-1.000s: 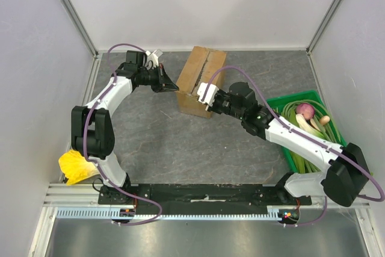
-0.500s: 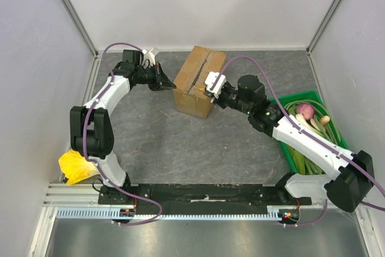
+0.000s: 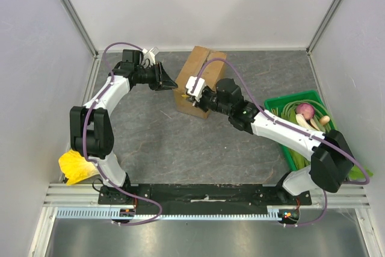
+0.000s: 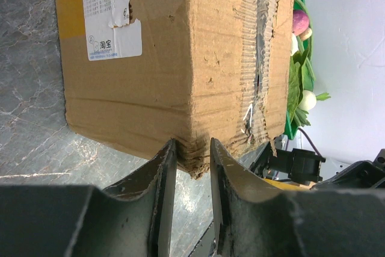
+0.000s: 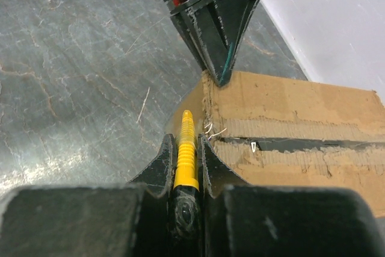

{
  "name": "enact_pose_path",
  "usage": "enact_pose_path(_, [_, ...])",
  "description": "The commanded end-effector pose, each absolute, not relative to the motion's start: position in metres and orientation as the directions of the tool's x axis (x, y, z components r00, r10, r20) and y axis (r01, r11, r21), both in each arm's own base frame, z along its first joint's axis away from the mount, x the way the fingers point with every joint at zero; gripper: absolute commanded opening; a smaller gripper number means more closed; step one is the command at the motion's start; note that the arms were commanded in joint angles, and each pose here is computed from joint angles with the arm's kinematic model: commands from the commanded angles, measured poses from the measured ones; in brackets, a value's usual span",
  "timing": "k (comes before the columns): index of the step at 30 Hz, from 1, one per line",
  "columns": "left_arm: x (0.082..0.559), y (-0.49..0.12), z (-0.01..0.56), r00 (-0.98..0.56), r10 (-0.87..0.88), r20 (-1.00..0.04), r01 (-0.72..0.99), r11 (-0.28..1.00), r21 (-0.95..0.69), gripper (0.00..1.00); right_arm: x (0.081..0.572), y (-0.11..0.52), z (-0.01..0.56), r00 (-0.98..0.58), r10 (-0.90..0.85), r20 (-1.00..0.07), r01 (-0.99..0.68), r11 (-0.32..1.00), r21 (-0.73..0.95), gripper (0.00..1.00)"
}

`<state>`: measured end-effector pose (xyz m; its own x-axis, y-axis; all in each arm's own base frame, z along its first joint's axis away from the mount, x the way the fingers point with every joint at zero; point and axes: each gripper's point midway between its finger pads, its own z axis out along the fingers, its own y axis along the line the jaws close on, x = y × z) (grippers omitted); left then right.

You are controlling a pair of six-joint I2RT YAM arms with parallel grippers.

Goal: Unpack the express box

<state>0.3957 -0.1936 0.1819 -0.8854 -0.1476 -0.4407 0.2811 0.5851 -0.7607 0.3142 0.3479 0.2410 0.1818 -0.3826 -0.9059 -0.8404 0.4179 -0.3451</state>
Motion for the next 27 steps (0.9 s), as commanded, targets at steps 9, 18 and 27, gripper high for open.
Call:
enact_pose_path(9, [0.401,-0.195,0.197,-0.859,-0.139,-0.493,0.343,0.560,-0.754,0.34,0.338,0.351,0.287,0.270,-0.273,-0.923,-0.742,0.552,-0.380,0.00])
enact_pose_path(18, [0.401,-0.195,0.194,-0.863,-0.140,-0.486,0.334,0.564,-0.755,0.34,0.336,0.355,0.267,0.238,-0.305,-0.922,-0.773,0.514,-0.371,0.00])
enact_pose_path(27, [0.401,-0.195,0.192,-0.865,-0.139,-0.482,0.331,0.564,-0.757,0.29,0.332,0.353,0.247,0.200,-0.343,-0.918,-0.789,0.499,-0.358,0.00])
